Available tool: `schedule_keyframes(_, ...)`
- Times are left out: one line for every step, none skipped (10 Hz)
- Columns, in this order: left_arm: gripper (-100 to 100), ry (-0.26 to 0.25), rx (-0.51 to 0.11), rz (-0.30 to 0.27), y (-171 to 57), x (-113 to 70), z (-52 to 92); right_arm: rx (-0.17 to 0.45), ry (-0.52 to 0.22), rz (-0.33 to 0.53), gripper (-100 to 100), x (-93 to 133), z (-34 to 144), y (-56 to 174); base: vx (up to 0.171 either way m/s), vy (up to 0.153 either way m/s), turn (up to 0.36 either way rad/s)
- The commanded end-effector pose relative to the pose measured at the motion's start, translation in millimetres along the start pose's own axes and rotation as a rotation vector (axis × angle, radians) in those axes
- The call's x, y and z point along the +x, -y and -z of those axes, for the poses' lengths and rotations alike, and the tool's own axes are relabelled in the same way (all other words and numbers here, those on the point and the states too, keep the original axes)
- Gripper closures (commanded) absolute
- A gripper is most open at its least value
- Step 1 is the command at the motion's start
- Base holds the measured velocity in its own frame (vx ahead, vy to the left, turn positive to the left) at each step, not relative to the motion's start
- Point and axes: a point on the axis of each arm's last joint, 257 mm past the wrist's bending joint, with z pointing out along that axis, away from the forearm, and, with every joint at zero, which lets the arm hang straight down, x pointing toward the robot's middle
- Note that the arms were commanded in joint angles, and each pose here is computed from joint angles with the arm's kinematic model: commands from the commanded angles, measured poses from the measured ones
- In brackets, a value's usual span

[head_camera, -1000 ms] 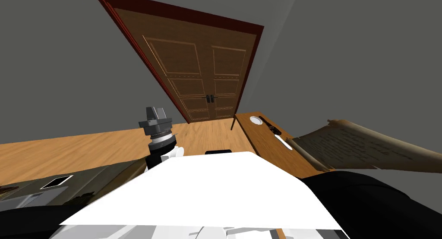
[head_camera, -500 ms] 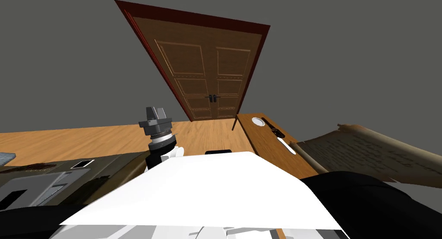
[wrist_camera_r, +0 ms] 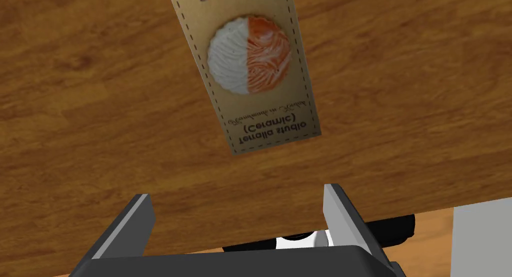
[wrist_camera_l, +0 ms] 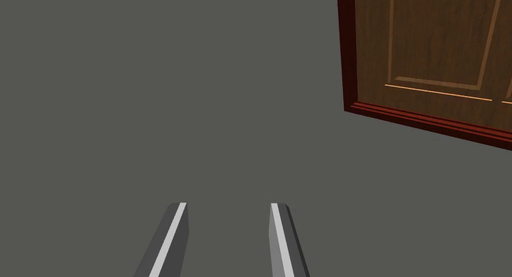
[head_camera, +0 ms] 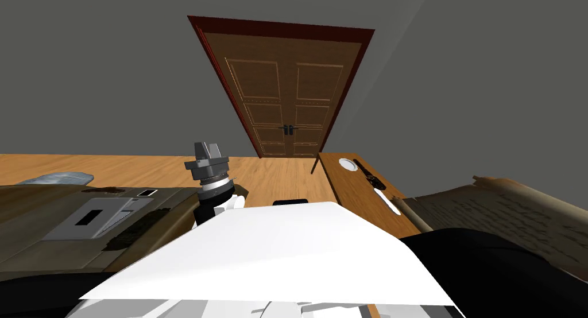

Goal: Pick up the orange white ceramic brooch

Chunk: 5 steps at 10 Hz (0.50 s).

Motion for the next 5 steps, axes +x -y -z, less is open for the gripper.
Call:
schedule_keyframes(0, 0.000, 0.000, 0.000, 0.0, 0.0, 0.0, -0.033, -0.041, 0.038, -100, 15.8, 2.8, -16.0, -0.088, -0.084, 0.244)
schedule_keyframes(0, 0.000, 0.000, 0.000, 0.0, 0.0, 0.0, -0.050, -0.059, 0.057, -100, 21.9, 3.2, -23.9, -0.073, -0.076, 0.237)
schedule_keyframes(0, 0.000, 0.000, 0.000, 0.0, 0.0, 0.0, -0.062, -0.071, 0.071, -100, 26.1, 3.3, -29.9, -0.076, -0.067, 0.172)
schedule_keyframes(0, 0.000, 0.000, 0.000, 0.0, 0.0, 0.0, -0.053, -0.061, 0.059, -100, 22.6, 2.6, -25.8, -0.036, -0.032, 0.030)
schedule_keyframes(0, 0.000, 0.000, 0.000, 0.0, -0.1, 0.1, -0.054, -0.064, 0.063, 0, 23.5, 2.6, -26.3, -0.006, -0.007, -0.005)
